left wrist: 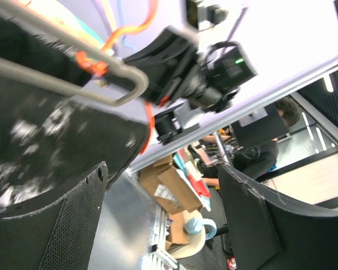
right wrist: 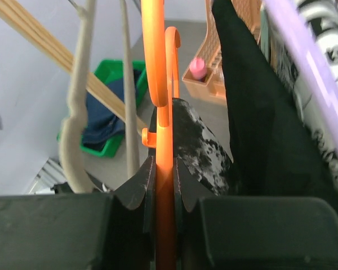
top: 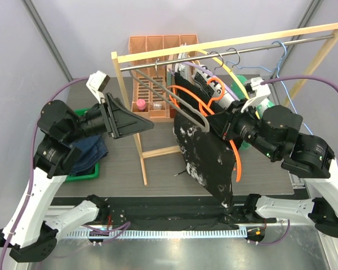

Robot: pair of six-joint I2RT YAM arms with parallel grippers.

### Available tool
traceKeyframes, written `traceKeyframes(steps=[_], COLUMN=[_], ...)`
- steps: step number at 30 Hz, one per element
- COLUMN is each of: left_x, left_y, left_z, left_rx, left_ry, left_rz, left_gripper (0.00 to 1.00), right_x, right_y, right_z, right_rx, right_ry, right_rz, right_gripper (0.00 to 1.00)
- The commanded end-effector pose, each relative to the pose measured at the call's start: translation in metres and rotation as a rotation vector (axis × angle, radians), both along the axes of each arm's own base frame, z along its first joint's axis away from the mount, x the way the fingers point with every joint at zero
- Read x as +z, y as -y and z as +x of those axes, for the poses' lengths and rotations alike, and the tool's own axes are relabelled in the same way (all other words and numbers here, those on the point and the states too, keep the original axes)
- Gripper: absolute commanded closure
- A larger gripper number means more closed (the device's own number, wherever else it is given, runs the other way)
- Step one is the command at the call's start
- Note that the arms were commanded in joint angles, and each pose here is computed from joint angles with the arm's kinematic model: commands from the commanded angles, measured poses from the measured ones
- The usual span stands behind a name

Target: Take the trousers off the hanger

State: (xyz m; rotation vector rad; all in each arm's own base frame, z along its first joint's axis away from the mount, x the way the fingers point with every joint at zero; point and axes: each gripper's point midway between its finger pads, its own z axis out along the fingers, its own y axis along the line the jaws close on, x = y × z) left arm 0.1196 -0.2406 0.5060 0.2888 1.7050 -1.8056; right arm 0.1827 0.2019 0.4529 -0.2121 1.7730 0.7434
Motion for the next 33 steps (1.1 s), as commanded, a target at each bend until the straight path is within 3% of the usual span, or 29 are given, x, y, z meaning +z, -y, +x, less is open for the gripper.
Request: traceKeyframes(steps=[1,6,8,9,10,11,12,14,16,17,18,19,20,21,22,24,25,26,27,28,30,31,32,33], left_x=[0.051,0.073,0.074,0.064,0.078,0.063,0.057,0.057,0.045,0.045,0.039,0.026,0.024,0.015,0.002,-0.003,-0.019,-0.024,-0.024,-0.039,-0.060,-0.057,-0.080,-0.076], left_y=[-0.008,0.026,0.044,0.067,0.066,0.075,0.082,0.086,0.087,0.093,0.087,0.098,0.102,0.098,0.113,0.117,0.112,0.113,0.121,0.125,0.134,0.135,0.143,0.149], left_z=[-0.025,-0.028,-0.050,-0.030,-0.037,-0.049,-0.035,-0.046,-0.035,-0.054,-0.034,-0.061,-0.063,-0.051,-0.075,-0.082,-0.086,-0.093,-0.102,-0.111,-0.119,-0.121,-0.128,-0.131], left_rx=[-0.061,-0.156,-0.220,-0.159,-0.139,-0.156,-0.068,-0.051,0.073,0.058,0.217,0.177,0.230,0.359,0.358,0.491,0.682,0.763,0.837,0.861,0.830,0.816,0.761,0.749], left_ry=[0.099,0.119,0.175,0.167,0.210,0.196,0.245,0.284,0.341,0.379,0.441,0.488,0.512,0.577,0.628,0.689,0.751,0.771,0.696,0.839,0.848,0.527,0.649,0.617], left_rz=[-0.079,-0.081,-0.026,0.028,0.036,0.107,0.155,0.168,0.214,0.208,0.271,0.301,0.316,0.402,0.452,0.544,0.697,0.751,0.734,0.924,0.999,0.763,0.907,0.889], left_gripper=[0.22,0.23,0.23,0.24,0.24,0.24,0.24,0.24,0.25,0.25,0.26,0.26,0.26,0.26,0.26,0.23,0.21,0.19,0.17,0.14,0.13,0.15,0.17,0.18], right_x=[0.027,0.007,0.006,0.000,0.000,-0.002,-0.008,-0.010,-0.016,-0.016,-0.021,-0.021,-0.023,-0.026,-0.027,-0.031,-0.031,-0.033,-0.037,-0.038,-0.042,-0.042,-0.036,-0.041], right_y=[-0.006,-0.003,-0.003,-0.003,-0.002,-0.002,-0.002,-0.001,0.005,0.007,0.008,0.012,0.013,0.014,0.015,0.016,0.017,0.018,0.018,0.018,0.016,0.016,0.018,0.017], right_z=[-0.013,-0.020,-0.024,-0.025,-0.027,-0.028,-0.030,-0.033,-0.035,-0.035,-0.034,-0.034,-0.035,-0.034,-0.035,-0.033,-0.032,-0.031,-0.030,-0.029,-0.028,-0.027,-0.027,-0.025], right_rx=[0.032,0.023,0.033,0.035,0.033,0.033,0.033,0.027,0.006,-0.007,-0.025,-0.036,-0.044,-0.059,-0.063,-0.081,-0.092,-0.102,-0.114,-0.123,-0.130,-0.133,-0.128,-0.135], right_ry=[-0.048,-0.146,-0.172,-0.193,-0.211,-0.225,-0.249,-0.278,-0.298,-0.313,-0.324,-0.327,-0.344,-0.350,-0.354,-0.369,-0.368,-0.372,-0.383,-0.384,-0.389,-0.386,-0.366,-0.371], right_rz=[0.211,0.166,0.179,0.162,0.174,0.171,0.154,0.166,0.180,0.203,0.201,0.210,0.220,0.220,0.230,0.237,0.241,0.240,0.245,0.253,0.281,0.292,0.328,0.328], right_gripper=[0.99,0.99,0.99,0.99,0.99,0.99,0.99,0.99,0.99,0.99,0.99,0.99,0.99,0.99,0.99,0.99,0.99,0.99,0.99,0.99,0.99,0.99,0.99,0.99])
